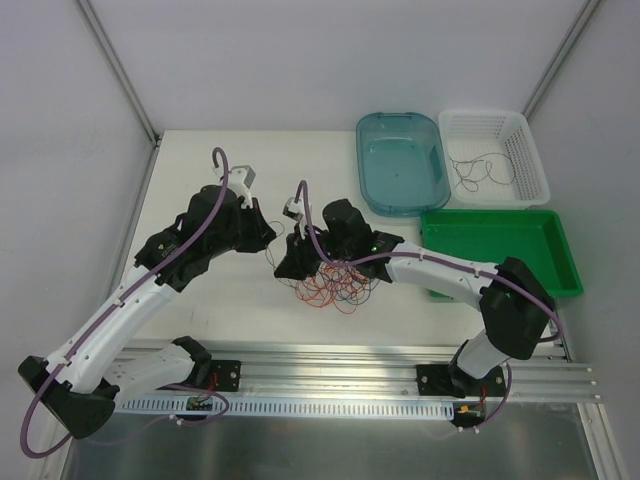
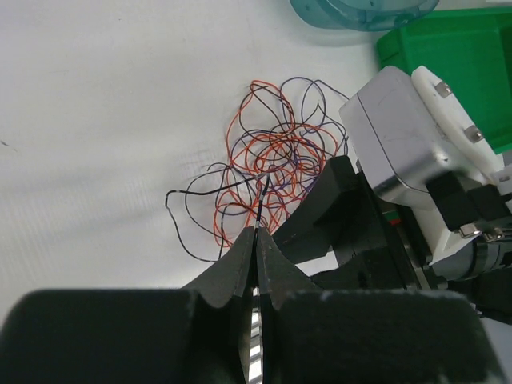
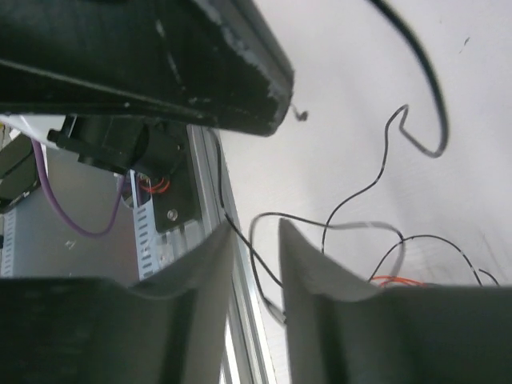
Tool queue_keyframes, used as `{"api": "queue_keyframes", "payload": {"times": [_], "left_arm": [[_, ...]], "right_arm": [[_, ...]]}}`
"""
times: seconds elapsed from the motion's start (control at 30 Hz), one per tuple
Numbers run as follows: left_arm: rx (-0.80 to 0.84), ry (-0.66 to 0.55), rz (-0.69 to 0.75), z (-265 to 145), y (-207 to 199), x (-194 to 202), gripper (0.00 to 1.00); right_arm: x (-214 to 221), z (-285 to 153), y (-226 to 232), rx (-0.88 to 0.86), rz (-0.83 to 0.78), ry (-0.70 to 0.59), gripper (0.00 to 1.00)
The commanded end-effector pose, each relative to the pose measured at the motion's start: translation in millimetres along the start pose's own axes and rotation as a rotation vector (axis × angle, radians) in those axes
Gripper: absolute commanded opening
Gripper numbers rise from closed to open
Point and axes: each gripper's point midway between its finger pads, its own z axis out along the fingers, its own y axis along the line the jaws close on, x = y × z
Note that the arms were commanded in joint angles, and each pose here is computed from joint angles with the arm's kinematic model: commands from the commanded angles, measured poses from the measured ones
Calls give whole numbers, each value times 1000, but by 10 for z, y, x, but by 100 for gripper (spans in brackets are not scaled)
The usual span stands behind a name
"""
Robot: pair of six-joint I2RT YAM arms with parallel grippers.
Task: Untangle the cables
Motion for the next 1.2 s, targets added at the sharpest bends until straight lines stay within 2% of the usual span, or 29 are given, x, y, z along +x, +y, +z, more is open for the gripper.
{"api": "queue_keyframes", "payload": {"times": [0.0, 0.03, 0.07, 0.13, 0.27, 0.37, 0.5, 0.63, 0.73, 0.9, 1.0, 1.17], "left_arm": [[34, -63, -51, -83, -100, -184, 0], [35, -59, -56, -72, -109, -184, 0], [36, -60, -61, -70, -119, -199, 0], [24, -59, -58, -45, -104, -205, 2], [-6, -90, -43, -60, -52, -279, 11], [-19, -135, -41, -133, -43, -392, 26], [11, -198, -6, -302, -134, -604, 68], [30, -263, 63, -495, -176, -763, 84], [-5, -306, 108, -582, -93, -821, 89], [-149, -301, 192, -411, 239, -725, 93], [-225, -228, 234, -183, 453, -557, 99], [-344, -112, 264, 114, 836, -271, 99]], "right_arm": [[-158, -16, 50, 0, -70, -45, 29], [-161, -29, 48, 5, -75, -44, 23], [-170, -48, 27, 20, -85, -44, 12], [-194, -109, 37, 37, -97, -46, 1], [-249, -256, -32, 122, -136, -29, 1], [-350, -458, -83, 211, -173, -15, 1], [-503, -796, -126, 312, -195, -10, 1], [-964, -1235, -33, 392, -261, -85, 1], [-1230, -1595, 5, 477, -307, -127, 1], [-1825, -2281, 113, 646, -376, -273, 1], [-2102, -2769, -19, 825, -384, -364, 1], [-2396, -3531, -296, 1085, -350, -509, 1]]}}
